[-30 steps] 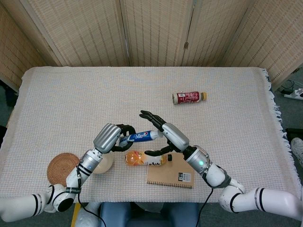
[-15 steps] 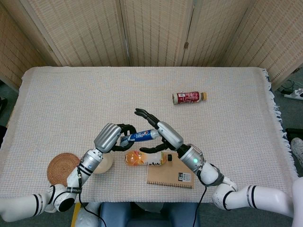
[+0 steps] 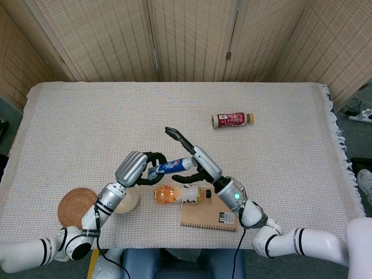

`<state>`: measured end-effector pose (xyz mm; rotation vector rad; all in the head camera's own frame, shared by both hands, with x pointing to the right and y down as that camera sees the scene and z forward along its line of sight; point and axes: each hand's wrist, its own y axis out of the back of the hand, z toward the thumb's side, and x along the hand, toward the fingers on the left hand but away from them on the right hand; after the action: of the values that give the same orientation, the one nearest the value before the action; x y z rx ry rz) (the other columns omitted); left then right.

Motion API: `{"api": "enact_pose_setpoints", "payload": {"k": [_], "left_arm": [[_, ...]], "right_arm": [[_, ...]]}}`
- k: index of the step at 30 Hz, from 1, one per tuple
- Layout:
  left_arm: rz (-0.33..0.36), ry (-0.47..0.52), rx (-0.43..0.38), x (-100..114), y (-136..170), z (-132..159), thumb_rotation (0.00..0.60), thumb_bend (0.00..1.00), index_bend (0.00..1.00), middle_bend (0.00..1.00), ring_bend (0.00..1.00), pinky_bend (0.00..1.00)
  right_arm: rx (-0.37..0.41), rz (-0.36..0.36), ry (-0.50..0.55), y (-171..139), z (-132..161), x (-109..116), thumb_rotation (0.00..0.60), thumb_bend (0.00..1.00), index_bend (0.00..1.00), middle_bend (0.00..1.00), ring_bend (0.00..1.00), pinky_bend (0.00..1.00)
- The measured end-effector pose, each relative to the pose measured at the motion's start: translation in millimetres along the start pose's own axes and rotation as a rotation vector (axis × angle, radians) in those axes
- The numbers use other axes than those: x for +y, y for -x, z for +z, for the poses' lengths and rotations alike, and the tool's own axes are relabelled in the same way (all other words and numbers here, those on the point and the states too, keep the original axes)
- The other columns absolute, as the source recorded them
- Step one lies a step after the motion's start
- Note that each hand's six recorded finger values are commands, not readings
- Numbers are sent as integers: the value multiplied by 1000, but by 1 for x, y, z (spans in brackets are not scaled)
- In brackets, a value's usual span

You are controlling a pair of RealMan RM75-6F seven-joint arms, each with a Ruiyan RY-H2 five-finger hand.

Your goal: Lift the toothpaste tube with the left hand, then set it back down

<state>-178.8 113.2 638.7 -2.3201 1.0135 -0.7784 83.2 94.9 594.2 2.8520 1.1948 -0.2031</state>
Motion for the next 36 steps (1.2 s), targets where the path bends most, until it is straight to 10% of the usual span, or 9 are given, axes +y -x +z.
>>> {"api": "enact_pose_setpoints", "payload": {"k": [22, 36], "left_arm": [[6, 3, 7, 1, 3, -11, 600, 857, 747, 747, 673, 734], [-128, -216, 138, -16, 3, -57, 600, 832, 678, 724, 586, 617]], "right_arm": [[38, -40, 25, -6, 8, 17, 275, 138, 0, 0, 0, 0], [23, -93, -129, -32, 19, 62, 274, 137, 0, 0, 0, 0]]}}
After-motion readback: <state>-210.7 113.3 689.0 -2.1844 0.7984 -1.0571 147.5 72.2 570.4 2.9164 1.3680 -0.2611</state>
